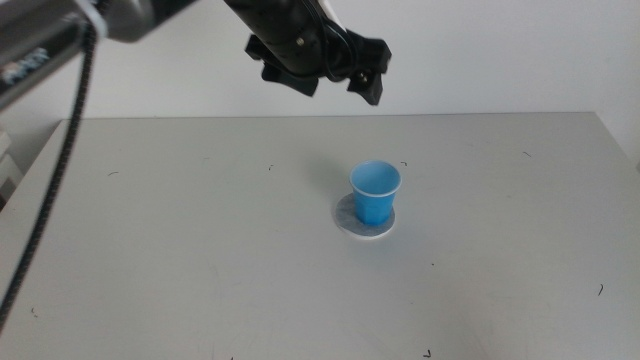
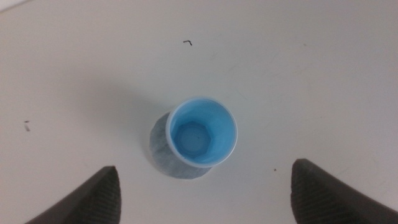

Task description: Place an empty cup on a cup mat.

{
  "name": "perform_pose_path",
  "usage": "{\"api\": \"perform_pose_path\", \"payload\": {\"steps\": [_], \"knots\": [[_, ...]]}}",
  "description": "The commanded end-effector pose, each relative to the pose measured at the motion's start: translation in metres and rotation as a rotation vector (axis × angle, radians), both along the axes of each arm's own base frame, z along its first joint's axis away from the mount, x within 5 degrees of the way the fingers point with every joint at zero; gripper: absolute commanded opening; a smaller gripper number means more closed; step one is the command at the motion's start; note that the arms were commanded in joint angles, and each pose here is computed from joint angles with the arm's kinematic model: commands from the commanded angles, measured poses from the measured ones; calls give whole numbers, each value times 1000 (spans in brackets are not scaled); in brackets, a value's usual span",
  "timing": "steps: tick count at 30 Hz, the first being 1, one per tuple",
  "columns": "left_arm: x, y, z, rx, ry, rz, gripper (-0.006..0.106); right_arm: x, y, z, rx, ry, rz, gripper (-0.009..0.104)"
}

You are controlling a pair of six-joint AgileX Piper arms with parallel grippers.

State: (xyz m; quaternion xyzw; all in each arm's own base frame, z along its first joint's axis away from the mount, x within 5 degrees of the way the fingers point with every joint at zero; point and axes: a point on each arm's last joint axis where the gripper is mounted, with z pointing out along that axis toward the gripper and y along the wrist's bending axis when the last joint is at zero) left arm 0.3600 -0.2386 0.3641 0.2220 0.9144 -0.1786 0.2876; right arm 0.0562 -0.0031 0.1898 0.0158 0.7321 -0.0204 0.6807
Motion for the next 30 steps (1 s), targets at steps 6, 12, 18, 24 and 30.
{"api": "perform_pose_path", "payload": {"steps": [6,12,18,24,30], "knots": [[-55,54,99,4,-281,57,105,-2,0,12,-23,-108,4,94],[-91,88,116,60,-391,115,105,-2,0,12,-23,-108,4,94],[-123,127,114,10,-552,191,105,-2,0,12,-23,-108,4,94],[-158,178,68,-34,-605,332,105,-2,0,12,-23,-108,4,94],[-195,210,12,-18,-636,435,105,-2,0,12,-23,-108,4,94]]}}
